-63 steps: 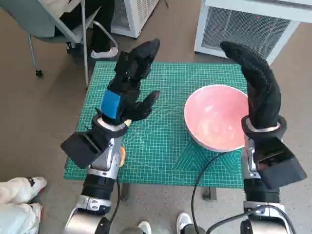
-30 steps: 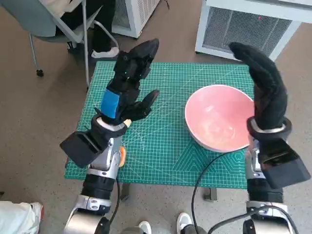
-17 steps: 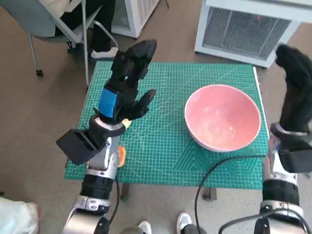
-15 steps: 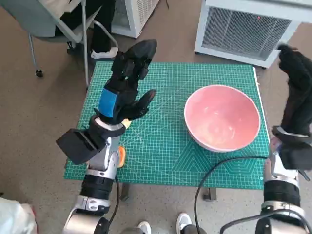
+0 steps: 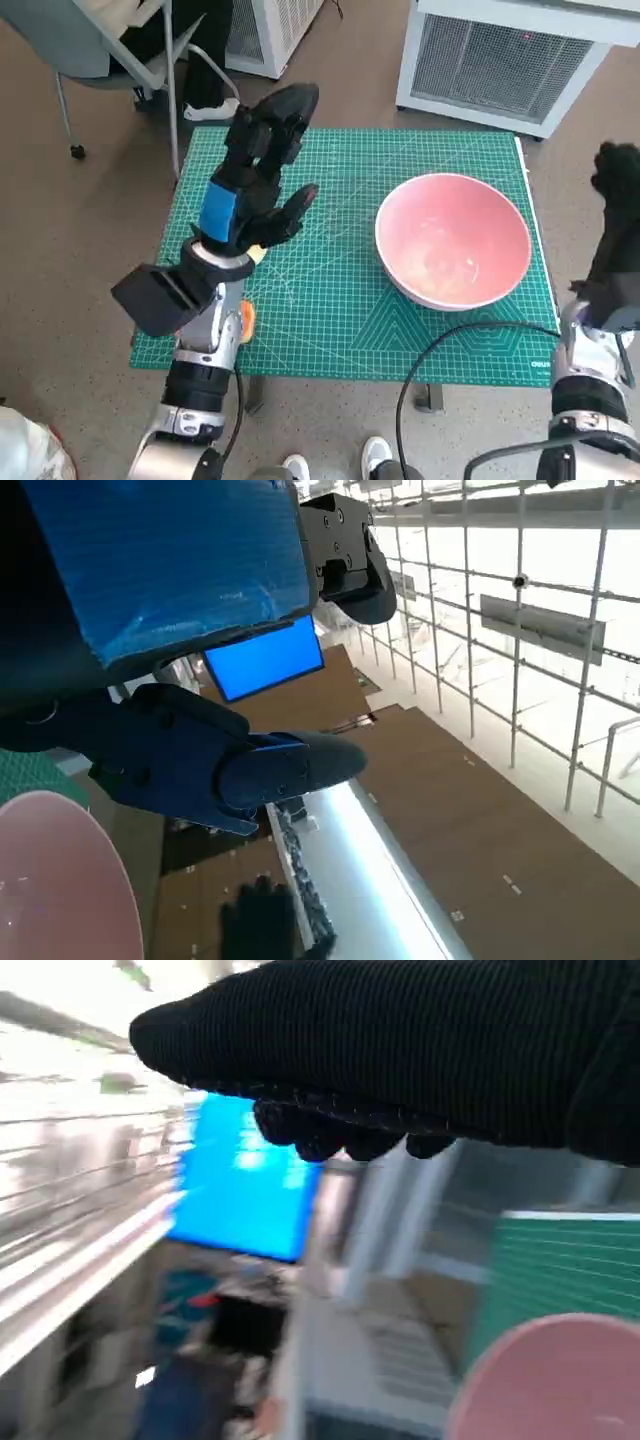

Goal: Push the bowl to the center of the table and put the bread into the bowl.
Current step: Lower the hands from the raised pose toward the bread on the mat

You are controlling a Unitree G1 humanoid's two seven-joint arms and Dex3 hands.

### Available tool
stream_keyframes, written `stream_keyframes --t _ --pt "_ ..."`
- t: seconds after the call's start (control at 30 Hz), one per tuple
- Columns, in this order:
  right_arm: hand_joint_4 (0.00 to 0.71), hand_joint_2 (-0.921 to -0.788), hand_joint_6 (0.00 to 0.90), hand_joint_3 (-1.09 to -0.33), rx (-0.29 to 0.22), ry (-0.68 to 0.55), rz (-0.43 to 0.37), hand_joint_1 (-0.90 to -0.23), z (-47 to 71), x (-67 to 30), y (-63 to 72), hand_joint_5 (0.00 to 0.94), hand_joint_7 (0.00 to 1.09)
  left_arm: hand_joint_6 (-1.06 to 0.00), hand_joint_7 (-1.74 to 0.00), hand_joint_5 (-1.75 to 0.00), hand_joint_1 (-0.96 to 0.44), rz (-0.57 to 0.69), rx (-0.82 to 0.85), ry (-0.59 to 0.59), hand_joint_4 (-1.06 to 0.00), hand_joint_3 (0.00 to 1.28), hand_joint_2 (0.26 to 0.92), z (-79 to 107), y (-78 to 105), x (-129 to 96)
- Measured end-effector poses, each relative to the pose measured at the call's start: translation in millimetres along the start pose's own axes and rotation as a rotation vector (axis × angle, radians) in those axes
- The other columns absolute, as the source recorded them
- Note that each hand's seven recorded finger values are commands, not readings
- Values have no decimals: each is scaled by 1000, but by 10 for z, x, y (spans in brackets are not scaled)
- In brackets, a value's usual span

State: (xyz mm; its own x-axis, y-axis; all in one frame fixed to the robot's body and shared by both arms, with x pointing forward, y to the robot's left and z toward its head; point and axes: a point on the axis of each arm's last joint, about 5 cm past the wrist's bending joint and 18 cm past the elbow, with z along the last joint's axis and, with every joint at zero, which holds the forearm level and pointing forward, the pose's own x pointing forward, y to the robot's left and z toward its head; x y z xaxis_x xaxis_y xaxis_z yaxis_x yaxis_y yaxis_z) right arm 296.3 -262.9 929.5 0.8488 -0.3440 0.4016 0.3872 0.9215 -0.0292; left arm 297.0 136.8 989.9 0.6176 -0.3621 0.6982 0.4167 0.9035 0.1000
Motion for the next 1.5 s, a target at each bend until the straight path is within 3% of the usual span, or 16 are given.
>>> stream_keyframes --t 0.17,0.6,1.1,1.5 --pt "187 -921 121 -827 4 101 4 -509 -83 -52 40 3 300 1 -767 -16 -391 5 12 5 -194 425 921 14 37 -22" --pt "209 -921 136 -827 40 269 60 -514 -201 -157 320 11 303 1 -792 -19 -395 12 31 0 -200 427 921 45 78 -53" --pt "167 -921 115 -845 123 320 164 -537 -161 -135 626 0 294 1 -806 -20 -395 35 47 7 -204 421 921 59 91 -122" --pt "172 -921 91 -901 167 294 214 -493 -65 -84 847 3 315 1 -782 -17 -419 51 67 17 -204 410 921 76 113 -187"
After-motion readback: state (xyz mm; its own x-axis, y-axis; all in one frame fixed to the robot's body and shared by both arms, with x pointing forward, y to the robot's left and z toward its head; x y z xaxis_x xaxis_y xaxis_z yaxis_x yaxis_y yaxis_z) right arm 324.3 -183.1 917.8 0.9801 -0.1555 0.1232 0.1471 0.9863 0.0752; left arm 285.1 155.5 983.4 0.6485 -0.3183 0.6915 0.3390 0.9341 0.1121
